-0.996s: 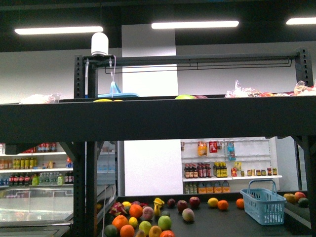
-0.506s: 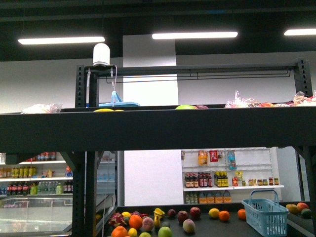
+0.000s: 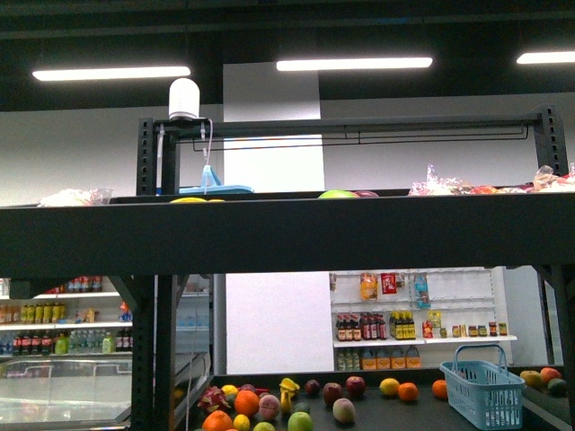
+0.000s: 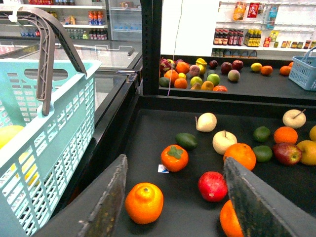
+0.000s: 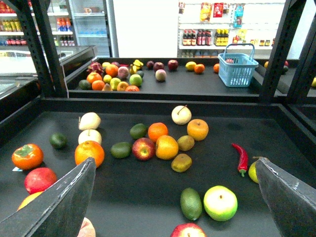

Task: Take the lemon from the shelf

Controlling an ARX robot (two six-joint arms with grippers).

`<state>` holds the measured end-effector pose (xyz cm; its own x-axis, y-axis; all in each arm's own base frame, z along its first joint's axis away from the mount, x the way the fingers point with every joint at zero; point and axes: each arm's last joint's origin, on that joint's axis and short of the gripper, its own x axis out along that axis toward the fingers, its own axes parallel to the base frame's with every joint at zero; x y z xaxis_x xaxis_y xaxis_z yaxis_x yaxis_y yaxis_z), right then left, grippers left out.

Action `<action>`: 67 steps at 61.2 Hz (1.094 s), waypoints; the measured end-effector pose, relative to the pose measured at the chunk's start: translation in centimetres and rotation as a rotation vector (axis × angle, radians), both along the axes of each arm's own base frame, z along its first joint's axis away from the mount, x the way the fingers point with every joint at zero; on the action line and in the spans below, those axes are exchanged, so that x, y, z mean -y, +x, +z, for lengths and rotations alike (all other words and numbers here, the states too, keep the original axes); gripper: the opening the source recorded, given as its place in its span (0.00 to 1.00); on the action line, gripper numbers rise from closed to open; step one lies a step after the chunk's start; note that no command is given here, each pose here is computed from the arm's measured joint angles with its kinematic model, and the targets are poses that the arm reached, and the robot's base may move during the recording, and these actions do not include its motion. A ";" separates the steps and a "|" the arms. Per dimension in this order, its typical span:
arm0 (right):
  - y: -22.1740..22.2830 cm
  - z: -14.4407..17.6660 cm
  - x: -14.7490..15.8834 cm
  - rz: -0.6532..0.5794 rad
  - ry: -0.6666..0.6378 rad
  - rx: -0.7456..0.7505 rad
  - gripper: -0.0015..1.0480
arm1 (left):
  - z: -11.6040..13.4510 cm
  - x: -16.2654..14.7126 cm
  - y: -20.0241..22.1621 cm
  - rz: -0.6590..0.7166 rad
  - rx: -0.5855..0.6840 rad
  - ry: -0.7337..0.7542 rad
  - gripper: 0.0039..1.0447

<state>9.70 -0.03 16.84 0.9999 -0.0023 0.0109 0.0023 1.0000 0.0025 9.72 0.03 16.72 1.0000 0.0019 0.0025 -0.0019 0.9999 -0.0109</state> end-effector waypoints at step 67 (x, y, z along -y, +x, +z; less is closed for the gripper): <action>0.0 0.0 0.0 0.000 0.000 0.000 0.93 | 0.0 0.0 0.0 0.000 0.000 0.001 0.93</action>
